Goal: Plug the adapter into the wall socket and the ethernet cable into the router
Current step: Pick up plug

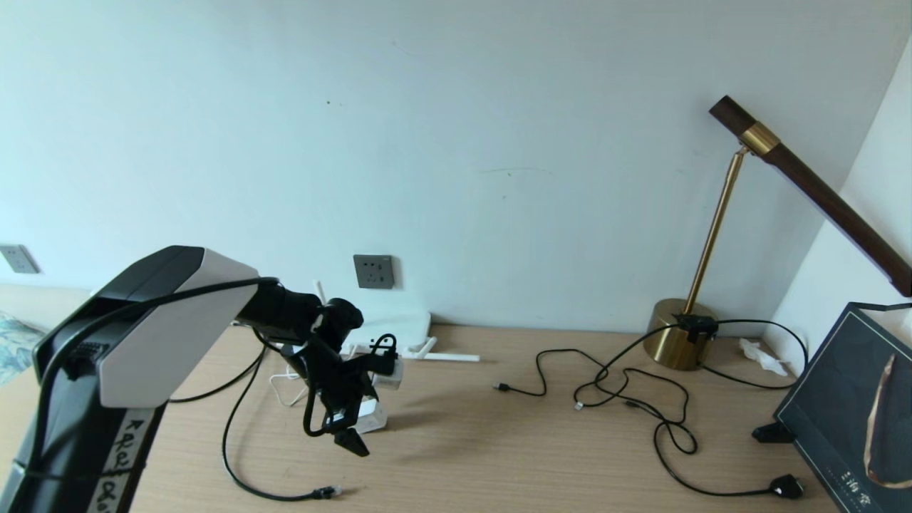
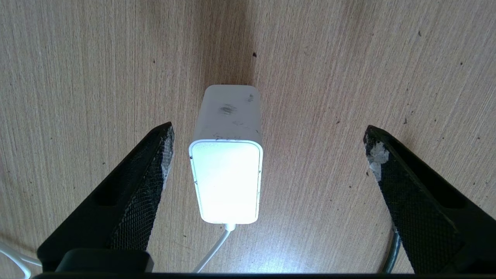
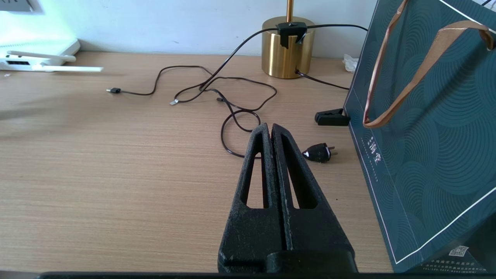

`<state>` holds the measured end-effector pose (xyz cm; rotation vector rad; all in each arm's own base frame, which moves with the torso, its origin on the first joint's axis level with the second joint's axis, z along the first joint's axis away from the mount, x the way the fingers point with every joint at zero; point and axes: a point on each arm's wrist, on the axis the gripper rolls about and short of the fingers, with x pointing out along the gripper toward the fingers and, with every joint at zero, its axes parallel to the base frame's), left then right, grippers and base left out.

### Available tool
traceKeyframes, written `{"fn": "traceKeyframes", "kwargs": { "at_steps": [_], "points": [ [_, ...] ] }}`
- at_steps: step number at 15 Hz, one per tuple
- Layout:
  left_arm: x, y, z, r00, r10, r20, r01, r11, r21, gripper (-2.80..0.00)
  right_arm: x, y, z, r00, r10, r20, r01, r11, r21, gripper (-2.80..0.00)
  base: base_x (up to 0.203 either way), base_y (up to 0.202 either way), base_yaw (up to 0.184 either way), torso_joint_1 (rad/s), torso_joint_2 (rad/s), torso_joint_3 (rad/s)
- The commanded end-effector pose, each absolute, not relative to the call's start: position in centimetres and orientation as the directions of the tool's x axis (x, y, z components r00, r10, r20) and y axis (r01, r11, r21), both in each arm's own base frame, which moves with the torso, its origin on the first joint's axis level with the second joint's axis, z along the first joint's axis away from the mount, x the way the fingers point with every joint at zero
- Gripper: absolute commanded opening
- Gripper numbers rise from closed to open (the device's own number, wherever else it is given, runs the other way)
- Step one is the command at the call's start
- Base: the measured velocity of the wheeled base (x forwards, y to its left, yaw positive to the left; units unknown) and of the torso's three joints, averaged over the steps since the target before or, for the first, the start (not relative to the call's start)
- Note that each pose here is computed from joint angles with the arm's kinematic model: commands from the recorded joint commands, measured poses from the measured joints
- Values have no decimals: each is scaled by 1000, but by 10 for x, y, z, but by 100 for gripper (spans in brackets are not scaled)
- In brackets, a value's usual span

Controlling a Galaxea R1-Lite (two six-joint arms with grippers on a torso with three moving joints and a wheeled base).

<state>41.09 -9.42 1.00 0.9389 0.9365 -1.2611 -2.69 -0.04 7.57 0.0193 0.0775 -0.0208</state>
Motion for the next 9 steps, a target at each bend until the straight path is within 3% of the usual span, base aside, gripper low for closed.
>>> {"fn": "traceKeyframes", "kwargs": {
  "at_steps": [1,5,9],
  "points": [
    [411,-94,11,74,-338,-938,996,66,54,0,-27,0,76,997,-20,-78,21,1000,18,-280,0,0,0,0,0,0],
    [411,-94,12,75,-338,-938,996,66,56,0,-27,0,76,997,-20,-78,21,1000,18,-280,0,0,0,-12,20,14],
    [411,-94,12,77,-333,-940,996,67,57,0,-27,0,76,997,-20,-80,21,1000,18,-280,0,0,0,-148,342,194]
  ]
}}
